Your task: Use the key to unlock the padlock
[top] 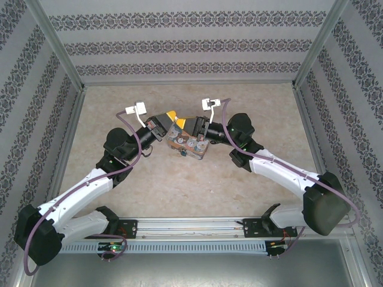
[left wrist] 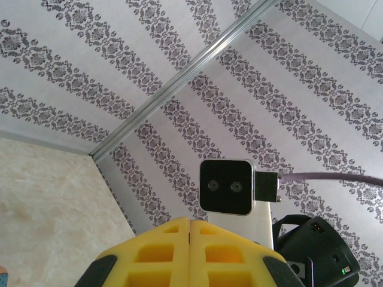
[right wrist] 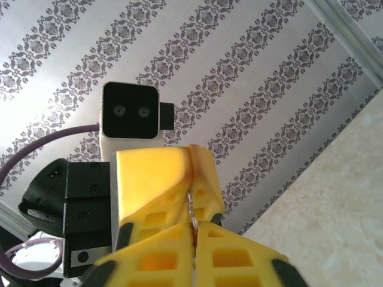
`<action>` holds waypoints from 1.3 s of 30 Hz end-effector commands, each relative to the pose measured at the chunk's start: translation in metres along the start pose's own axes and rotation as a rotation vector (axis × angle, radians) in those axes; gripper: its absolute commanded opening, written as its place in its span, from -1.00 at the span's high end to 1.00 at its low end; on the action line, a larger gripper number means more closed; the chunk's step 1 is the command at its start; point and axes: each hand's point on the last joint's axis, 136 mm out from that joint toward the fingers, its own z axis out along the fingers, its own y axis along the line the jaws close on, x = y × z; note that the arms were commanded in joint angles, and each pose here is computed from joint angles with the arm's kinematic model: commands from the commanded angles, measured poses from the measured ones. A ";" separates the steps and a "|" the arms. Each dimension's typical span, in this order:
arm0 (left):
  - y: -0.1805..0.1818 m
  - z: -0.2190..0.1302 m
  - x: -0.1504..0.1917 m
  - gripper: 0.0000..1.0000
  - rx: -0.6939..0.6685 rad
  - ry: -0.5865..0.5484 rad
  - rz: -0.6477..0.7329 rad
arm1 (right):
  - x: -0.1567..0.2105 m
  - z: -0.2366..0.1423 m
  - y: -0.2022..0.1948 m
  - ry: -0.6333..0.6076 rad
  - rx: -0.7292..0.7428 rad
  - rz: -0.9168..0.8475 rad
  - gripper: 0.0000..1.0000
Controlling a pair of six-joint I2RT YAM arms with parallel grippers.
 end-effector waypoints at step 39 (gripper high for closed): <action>0.069 -0.069 0.015 -0.58 -0.777 0.086 -0.670 | 0.029 -0.018 -0.031 0.509 0.616 -1.561 1.00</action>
